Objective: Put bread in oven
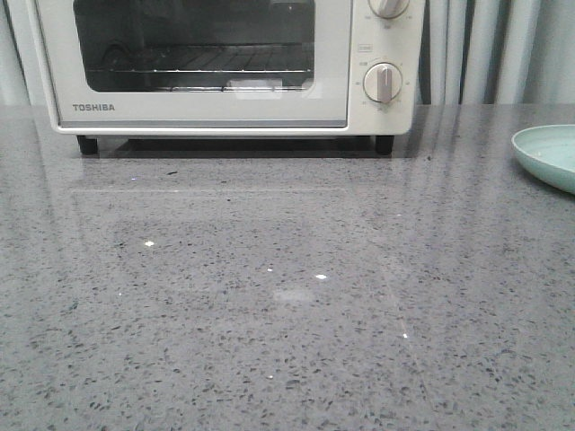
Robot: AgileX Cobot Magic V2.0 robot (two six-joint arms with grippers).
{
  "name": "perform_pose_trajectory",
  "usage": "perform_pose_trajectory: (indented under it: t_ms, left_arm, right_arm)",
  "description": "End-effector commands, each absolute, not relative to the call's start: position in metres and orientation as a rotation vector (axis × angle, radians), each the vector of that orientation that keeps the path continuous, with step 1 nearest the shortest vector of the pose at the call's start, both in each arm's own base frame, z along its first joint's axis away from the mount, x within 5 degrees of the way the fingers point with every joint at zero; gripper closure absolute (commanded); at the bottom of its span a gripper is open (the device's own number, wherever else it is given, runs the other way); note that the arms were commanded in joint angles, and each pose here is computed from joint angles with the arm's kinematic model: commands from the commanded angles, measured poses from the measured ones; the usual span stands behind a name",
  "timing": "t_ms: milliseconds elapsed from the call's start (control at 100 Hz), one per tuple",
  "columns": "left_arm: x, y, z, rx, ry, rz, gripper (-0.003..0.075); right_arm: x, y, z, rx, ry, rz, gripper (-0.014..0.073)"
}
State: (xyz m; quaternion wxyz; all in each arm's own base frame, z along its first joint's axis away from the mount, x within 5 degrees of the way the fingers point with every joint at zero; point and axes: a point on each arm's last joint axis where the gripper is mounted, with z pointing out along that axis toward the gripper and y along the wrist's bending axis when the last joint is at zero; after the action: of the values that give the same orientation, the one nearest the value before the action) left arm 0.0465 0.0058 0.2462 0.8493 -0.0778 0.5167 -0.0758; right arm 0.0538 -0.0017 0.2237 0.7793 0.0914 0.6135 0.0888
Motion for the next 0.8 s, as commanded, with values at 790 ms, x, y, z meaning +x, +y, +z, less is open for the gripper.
perform_pose_trajectory:
  t_ms: [790]
  left_arm:
    - [0.069, -0.003, 0.387, -0.135, 1.230, -0.262, 0.0741]
  right_arm:
    - [0.059, 0.010, 0.317, 0.165, 1.518, 0.450, 0.0670]
